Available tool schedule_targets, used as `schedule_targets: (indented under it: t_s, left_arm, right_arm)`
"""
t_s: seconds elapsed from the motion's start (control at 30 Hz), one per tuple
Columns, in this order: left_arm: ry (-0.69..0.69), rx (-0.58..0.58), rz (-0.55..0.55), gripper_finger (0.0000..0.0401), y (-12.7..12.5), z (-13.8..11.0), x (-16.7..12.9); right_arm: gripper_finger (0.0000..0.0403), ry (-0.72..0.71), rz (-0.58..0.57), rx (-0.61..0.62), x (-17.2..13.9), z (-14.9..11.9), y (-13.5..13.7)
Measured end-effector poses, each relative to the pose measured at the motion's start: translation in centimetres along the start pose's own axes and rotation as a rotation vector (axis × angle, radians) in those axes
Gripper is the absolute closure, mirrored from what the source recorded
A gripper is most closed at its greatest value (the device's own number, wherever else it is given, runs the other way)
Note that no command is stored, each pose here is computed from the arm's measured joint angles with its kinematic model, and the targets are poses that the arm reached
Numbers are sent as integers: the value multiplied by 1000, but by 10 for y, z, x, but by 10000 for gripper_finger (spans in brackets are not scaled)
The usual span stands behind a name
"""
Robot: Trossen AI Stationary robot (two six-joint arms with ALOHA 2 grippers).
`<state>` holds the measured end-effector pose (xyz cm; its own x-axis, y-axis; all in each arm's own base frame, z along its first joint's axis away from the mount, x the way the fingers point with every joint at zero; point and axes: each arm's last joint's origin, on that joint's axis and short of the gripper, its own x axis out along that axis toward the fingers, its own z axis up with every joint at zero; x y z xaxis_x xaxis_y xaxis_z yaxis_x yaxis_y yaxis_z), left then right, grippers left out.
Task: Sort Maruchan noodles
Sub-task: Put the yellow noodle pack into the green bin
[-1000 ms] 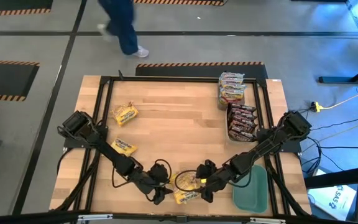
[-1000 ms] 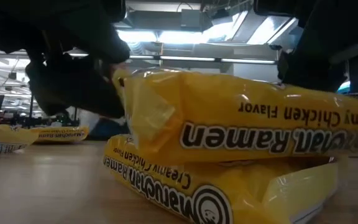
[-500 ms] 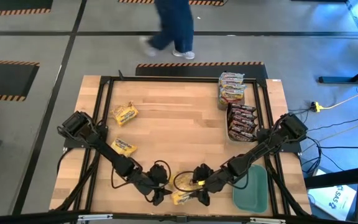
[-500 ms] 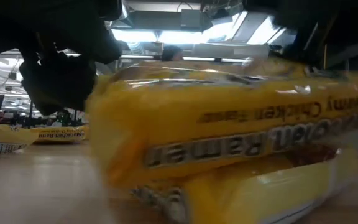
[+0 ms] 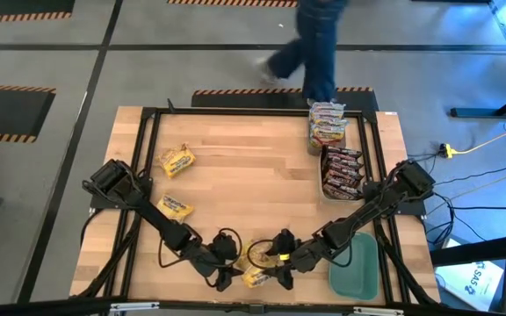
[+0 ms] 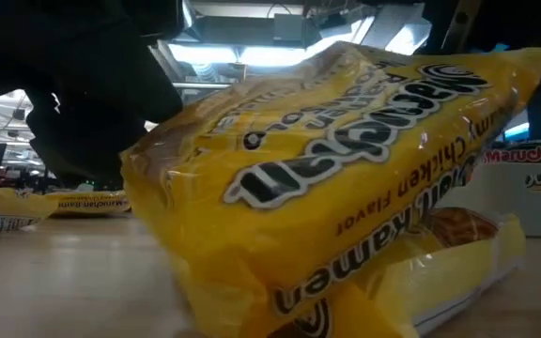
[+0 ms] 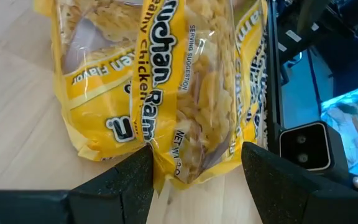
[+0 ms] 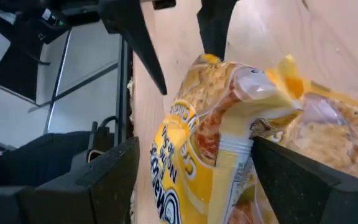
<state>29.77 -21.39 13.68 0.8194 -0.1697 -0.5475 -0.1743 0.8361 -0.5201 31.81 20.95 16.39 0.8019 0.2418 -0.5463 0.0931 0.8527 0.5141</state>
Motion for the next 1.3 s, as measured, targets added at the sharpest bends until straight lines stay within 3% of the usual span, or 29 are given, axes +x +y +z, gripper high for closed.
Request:
schedule_targets:
  t_s: [0.4, 0.93, 1.07, 1.3]
  left_arm:
    - [-20, 40, -7, 177, -1, 1, 0]
    - [-16, 61, -4, 177, 0, 2, 0]
    - [23, 66, -27, 177, -3, 7, -8]
    - [7, 86, 2, 177, -8, 21, -29]
  right_arm:
    - [108, 8, -46, 27, 15, -8, -12]
    - [311, -13, 4, -23, 14, -5, -7]
    - [333, -19, -3, -48, 14, -5, -7]
    - [337, -31, -13, -87, 14, -4, -7]
